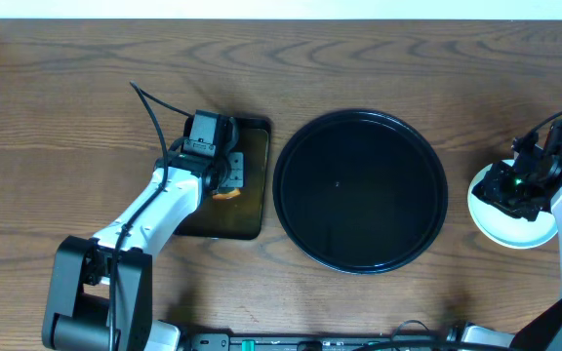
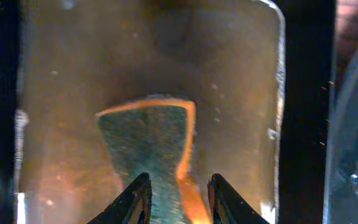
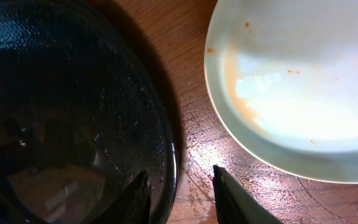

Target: Clean dirty plates on tray and stack at the side

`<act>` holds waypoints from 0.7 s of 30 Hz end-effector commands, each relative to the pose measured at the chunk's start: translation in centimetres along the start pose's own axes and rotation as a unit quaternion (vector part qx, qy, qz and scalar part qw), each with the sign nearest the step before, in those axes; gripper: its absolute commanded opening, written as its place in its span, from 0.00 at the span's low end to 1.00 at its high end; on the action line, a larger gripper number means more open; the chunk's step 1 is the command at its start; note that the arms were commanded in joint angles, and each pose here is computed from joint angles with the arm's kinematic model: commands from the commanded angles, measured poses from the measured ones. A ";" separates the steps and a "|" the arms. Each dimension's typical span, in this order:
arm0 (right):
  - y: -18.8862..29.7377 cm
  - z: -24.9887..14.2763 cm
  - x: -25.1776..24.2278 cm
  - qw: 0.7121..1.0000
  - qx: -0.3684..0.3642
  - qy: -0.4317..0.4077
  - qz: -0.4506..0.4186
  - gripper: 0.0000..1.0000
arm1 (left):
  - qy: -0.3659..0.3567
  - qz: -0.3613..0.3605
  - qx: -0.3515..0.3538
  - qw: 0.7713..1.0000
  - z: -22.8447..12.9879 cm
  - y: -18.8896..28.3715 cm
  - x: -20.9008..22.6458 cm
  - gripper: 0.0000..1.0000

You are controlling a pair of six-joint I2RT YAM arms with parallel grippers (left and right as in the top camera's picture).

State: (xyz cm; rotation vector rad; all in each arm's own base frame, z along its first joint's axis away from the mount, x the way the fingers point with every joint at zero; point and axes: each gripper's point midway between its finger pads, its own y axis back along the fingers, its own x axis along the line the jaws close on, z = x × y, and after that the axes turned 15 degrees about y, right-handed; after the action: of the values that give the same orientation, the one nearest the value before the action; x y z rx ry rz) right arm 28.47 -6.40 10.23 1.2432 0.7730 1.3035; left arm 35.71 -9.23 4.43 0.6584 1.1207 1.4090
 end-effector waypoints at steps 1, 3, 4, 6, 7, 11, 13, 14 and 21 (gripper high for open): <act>0.3 0.0 0.4 1.000 -0.005 0.011 0.002 0.32 | -0.008 0.023 -0.022 0.999 0.9 0.4 0.7 0.31; 0.3 -0.1 0.4 1.000 -0.004 0.011 0.002 0.31 | -0.008 0.024 -0.019 0.999 0.7 0.2 0.8 0.31; 0.3 -0.1 0.4 1.000 -0.004 0.011 0.002 0.31 | -0.008 0.026 -0.016 1.000 0.5 0.1 0.9 0.30; 0.3 -0.1 0.4 1.000 -0.004 0.011 0.002 0.32 | -0.008 0.031 -0.006 0.999 0.0 -0.5 1.2 0.29; 0.3 -0.1 0.4 1.000 -0.004 0.011 0.002 0.31 | -0.008 0.034 -0.002 0.999 -0.2 -0.7 1.4 0.29; 0.3 -0.1 0.4 1.000 -0.004 0.011 0.002 0.31 | -0.008 0.050 0.011 0.999 -0.9 -1.8 2.1 0.28; 0.3 -0.1 0.4 1.000 -0.004 0.011 0.002 0.32 | -0.007 0.060 0.015 0.998 -1.1 -2.3 2.4 0.29; 0.3 -0.1 0.4 1.000 -0.004 0.011 0.002 0.32 | -0.006 0.064 0.017 0.998 -1.3 -2.5 2.6 0.28; 0.3 -0.1 0.4 1.000 -0.004 0.011 0.002 0.32 | 0.003 0.083 0.052 0.995 -3.1 -4.8 3.6 0.29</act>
State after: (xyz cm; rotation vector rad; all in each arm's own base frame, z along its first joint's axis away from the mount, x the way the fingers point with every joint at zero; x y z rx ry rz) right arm 28.47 -6.40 10.23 1.2432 0.7730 1.3035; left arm 35.60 -7.82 0.47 0.7650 1.1327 1.4807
